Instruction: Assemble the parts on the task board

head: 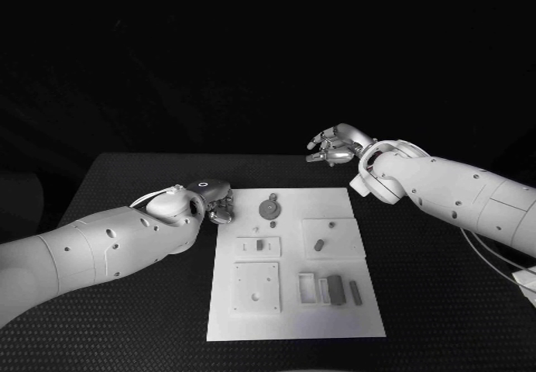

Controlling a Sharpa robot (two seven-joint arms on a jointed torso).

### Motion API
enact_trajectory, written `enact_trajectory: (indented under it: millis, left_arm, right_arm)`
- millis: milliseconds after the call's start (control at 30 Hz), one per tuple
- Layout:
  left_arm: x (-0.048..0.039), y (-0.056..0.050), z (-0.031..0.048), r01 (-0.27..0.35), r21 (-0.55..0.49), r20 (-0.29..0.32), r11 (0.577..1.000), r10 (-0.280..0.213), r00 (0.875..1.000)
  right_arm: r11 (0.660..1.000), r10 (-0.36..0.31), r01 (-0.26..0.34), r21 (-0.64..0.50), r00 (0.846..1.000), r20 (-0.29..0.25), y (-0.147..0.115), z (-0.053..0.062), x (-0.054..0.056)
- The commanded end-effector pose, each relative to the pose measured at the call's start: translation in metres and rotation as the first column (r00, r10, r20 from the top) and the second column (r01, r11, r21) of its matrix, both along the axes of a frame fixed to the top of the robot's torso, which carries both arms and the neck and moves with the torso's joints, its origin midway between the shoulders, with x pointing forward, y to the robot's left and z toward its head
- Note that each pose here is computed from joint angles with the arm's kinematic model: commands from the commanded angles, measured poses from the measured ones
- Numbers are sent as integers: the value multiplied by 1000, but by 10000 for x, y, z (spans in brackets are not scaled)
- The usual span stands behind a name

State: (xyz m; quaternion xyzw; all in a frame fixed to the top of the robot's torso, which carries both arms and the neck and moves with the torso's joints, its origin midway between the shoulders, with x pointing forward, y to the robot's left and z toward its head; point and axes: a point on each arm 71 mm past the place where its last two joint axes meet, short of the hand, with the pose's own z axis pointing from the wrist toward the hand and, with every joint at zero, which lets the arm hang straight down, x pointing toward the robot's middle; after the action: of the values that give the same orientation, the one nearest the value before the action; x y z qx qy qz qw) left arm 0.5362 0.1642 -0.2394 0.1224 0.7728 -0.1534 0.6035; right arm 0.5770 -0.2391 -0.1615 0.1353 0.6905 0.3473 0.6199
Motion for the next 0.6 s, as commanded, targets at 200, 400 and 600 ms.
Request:
enact_trajectory:
  millis: [200,400,600]
  left_arm:
    - [-82,53,-225,15,57,-56,998,-12,998]
    - [-82,59,-182,32,10,-2,999,-32,999]
    - [-89,70,-145,46,-43,31,998,-45,999]
  right_arm:
    - [1000,14,-14,-5,1000,-5,18,-7,-5]
    - [1000,16,-16,-4,1000,-5,26,-7,-7]
    - [1000,19,-19,-2,1000,-5,39,-9,-16]
